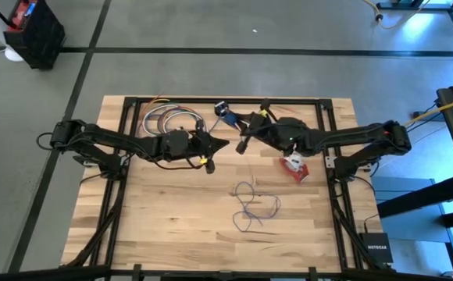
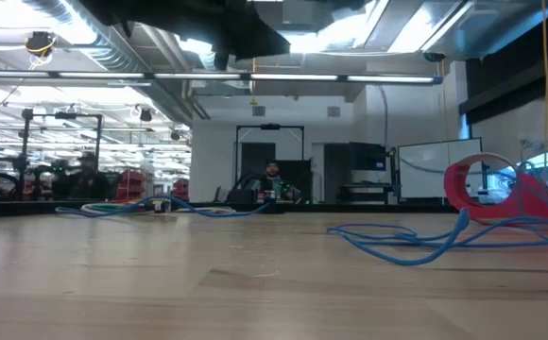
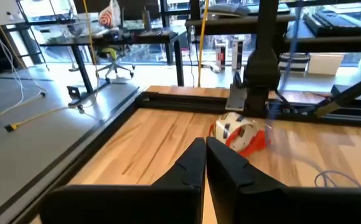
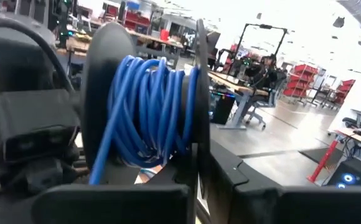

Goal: Coil cords
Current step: Coil the blue wire onto the spool

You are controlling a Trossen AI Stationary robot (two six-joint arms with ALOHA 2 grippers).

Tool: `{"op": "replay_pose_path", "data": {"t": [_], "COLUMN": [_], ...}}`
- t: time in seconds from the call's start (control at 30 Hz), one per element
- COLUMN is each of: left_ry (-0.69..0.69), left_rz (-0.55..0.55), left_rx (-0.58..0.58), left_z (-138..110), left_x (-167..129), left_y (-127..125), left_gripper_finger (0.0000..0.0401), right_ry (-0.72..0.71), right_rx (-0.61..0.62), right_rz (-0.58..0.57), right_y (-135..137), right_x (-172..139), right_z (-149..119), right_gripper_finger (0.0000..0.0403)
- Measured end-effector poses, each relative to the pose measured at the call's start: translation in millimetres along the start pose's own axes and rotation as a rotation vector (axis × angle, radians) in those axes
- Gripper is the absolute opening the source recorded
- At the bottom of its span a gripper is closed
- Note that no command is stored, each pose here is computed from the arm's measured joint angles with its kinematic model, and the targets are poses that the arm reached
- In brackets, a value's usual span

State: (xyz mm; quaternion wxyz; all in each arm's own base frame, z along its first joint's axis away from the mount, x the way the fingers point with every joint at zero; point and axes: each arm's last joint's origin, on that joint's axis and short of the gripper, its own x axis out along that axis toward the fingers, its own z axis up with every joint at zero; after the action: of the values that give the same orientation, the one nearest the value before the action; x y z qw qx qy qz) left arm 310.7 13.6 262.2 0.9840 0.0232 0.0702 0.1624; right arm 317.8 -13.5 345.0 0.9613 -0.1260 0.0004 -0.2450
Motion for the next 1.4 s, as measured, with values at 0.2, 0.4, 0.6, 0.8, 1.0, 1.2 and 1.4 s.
{"op": "replay_pose_path", "data": {"t": [0.2, 0.4, 0.6, 0.8, 1.0, 1.2, 1.4], "left_ry": [0.001, -0.019, -0.124, -0.205, -0.235, -0.200, -0.160], "left_rz": [0.001, 0.001, -0.123, -0.154, -0.195, -0.289, -0.285], "left_rx": [0.000, -0.023, -0.041, -0.064, -0.090, -0.078, -0.049], "left_z": [-1, 1, 4, -9, -7, -6, -5], "left_x": [1, 1, 9, 26, 49, 64, 65], "left_y": [0, 0, -6, -13, -17, -25, -24], "left_gripper_finger": [0.0005, 0.0020, 0.0100, 0.0161, 0.0164, 0.0160, 0.0160], "right_ry": [-0.013, 0.001, -0.001, 0.003, 0.009, 0.022, 0.021], "right_rx": [0.002, -0.006, -0.005, -0.014, -0.017, -0.028, -0.028], "right_rz": [0.010, 0.014, 0.013, 0.015, 0.017, 0.020, 0.020], "right_y": [-3, -2, -2, -2, -2, -2, -2], "right_x": [-4, -4, -4, -4, -4, -4, -4], "right_z": [5, 3, 3, 2, 2, 0, 0], "right_gripper_finger": [0.0019, 0.0019, 0.0019, 0.0019, 0.0019, 0.0019, 0.0019]}}
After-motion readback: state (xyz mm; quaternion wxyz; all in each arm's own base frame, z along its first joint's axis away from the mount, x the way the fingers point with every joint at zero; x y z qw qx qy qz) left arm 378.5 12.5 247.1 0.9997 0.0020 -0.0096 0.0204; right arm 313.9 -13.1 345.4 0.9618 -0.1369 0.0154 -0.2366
